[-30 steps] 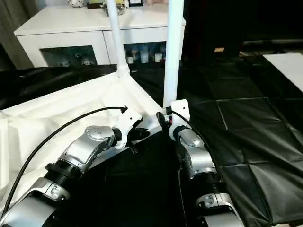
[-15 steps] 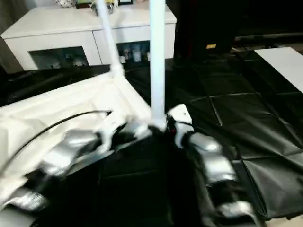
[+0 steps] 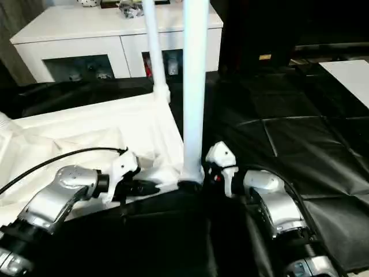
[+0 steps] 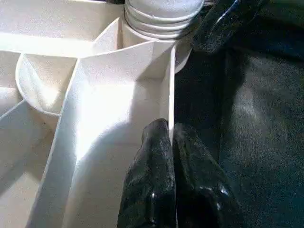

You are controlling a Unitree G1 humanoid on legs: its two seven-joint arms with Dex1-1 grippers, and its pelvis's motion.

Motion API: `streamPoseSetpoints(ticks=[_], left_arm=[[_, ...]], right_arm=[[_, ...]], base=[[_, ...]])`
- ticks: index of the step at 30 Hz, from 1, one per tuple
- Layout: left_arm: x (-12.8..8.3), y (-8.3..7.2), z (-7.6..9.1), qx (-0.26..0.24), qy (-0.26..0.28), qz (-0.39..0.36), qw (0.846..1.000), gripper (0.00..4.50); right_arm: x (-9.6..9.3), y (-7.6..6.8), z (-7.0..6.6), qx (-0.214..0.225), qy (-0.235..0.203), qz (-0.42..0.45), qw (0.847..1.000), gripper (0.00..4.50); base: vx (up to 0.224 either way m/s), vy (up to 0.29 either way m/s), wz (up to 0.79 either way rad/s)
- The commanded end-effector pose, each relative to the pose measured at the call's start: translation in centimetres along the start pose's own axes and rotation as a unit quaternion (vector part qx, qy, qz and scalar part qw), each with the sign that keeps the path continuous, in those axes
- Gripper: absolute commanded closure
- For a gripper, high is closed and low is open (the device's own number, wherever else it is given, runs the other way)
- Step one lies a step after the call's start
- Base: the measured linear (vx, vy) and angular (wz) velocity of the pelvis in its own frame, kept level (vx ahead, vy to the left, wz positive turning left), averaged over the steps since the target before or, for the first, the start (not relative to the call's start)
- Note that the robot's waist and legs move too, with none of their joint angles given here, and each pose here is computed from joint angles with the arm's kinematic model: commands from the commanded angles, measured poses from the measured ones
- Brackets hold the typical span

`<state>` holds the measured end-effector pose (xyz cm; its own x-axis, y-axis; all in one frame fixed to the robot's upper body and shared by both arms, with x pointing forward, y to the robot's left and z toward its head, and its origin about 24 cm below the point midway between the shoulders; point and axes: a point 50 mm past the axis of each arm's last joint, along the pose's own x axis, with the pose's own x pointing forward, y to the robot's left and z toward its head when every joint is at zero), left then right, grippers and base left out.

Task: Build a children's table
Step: Rotate leg to tighten

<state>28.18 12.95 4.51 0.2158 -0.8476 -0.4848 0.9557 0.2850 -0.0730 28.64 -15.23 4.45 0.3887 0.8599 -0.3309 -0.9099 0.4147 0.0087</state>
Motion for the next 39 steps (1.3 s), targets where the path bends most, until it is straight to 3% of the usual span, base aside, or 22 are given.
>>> streamPoseSetpoints(ticks=[1, 4, 16, 21, 25, 29, 32, 34, 38, 39], left_arm=[[-0.1, -0.3, 0.9, 0.013, -0.017, -0.014, 1.000, 4.50], [-0.2, -0.3, 1.0, 0.014, -0.016, -0.011, 1.000, 4.50], [0.1, -0.3, 0.8, 0.012, -0.014, -0.010, 1.000, 4.50], [0.4, 0.1, 0.6, 0.007, -0.012, 0.022, 1.000, 4.50], [1.9, 1.3, 1.2, -0.014, -0.018, 0.094, 0.995, 4.50], [4.1, 2.7, 3.0, -0.085, -0.070, 0.166, 0.980, 4.50], [4.8, 3.1, 3.4, -0.101, -0.077, 0.191, 0.973, 4.50], [5.7, 3.8, 3.4, -0.108, -0.059, 0.234, 0.964, 4.50], [6.1, 4.0, 3.5, -0.106, -0.050, 0.243, 0.963, 4.50], [6.1, 4.0, 3.4, -0.104, -0.046, 0.242, 0.964, 4.50]], right_arm=[[0.4, 0.5, -0.6, 0.001, 0.018, 0.021, 1.000, 0.63], [0.4, -0.1, -0.4, 0.002, 0.012, 0.007, 1.000, 0.63], [0.1, -0.5, -0.6, 0.005, 0.017, -0.004, 1.000, 1.69], [0.9, -0.9, -0.5, 0.030, -0.003, -0.050, 0.998, 1.79], [2.9, -1.1, -0.3, 0.066, -0.025, -0.150, 0.986, 1.80], [5.0, -1.2, -1.3, 0.095, 0.001, -0.273, 0.957, 1.80], [5.6, -1.2, -1.4, 0.098, 0.012, -0.296, 0.950, 1.80], [6.8, -1.3, -1.1, 0.101, 0.022, -0.342, 0.934, 1.81], [7.9, -1.1, -0.6, 0.103, 0.009, -0.340, 0.935, 1.81], [7.9, -1.0, -0.3, 0.116, -0.012, -0.332, 0.936, 1.46]], base=[[0.000, 0.000, 0.00], [0.000, 0.000, 0.00], [0.000, 0.000, 0.00], [0.000, 0.000, 0.00], [0.000, 0.000, 0.00], [0.000, 0.000, 0.00], [0.000, 0.000, 0.00], [0.000, 0.000, 0.00], [0.000, 0.000, 0.00], [0.000, 0.000, 0.00]])
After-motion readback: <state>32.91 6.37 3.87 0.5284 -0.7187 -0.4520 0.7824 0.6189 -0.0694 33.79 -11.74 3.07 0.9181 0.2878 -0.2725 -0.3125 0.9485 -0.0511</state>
